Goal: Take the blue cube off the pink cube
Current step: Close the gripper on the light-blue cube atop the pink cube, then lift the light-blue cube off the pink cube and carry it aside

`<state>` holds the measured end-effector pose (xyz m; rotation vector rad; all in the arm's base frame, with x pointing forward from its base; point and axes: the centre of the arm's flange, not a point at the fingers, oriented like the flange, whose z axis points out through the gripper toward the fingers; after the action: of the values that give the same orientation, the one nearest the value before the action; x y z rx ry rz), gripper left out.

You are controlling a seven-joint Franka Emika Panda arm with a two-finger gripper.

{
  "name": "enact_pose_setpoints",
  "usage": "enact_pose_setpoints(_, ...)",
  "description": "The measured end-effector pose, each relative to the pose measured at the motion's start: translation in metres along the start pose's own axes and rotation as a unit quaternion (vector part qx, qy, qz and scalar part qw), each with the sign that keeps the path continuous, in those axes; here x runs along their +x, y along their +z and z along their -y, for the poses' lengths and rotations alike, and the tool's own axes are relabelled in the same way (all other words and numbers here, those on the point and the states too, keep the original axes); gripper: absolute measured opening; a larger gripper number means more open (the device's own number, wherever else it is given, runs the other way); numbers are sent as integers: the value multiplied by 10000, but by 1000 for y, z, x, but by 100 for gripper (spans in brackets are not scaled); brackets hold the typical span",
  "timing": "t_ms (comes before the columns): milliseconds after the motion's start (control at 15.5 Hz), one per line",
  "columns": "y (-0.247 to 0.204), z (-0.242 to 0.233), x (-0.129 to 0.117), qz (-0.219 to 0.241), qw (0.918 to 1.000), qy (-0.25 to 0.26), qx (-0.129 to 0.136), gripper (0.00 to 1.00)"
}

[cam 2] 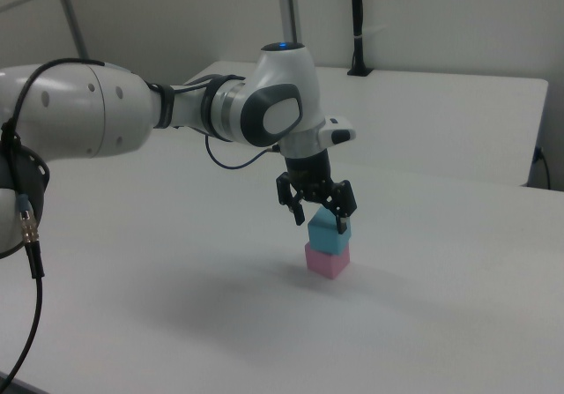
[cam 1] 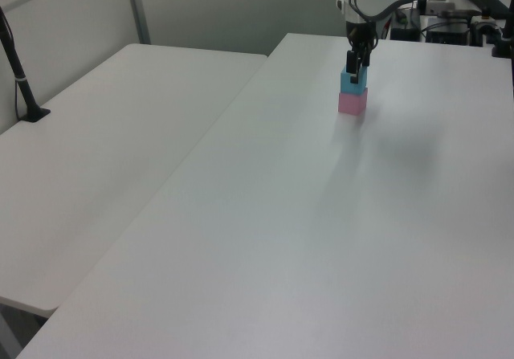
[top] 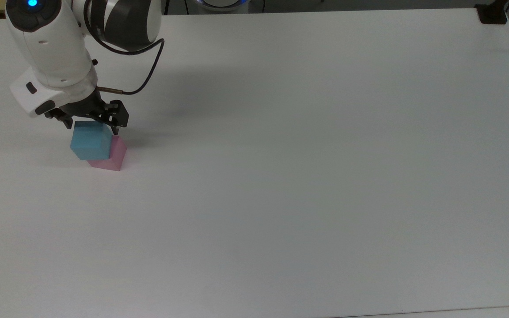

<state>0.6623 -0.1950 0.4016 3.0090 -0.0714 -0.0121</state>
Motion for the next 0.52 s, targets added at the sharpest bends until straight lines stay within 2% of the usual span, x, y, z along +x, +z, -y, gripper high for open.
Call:
enact_pose_setpoints(258, 5, 0, 6, -182, 9998, -12, -38, 89)
enact_pose_setpoints(452, -2, 4, 8, -248, 9997, -38, -38, 57)
enact_pose_setpoints(517, -11, 11, 10, -320, 9994, -94, -21, 56)
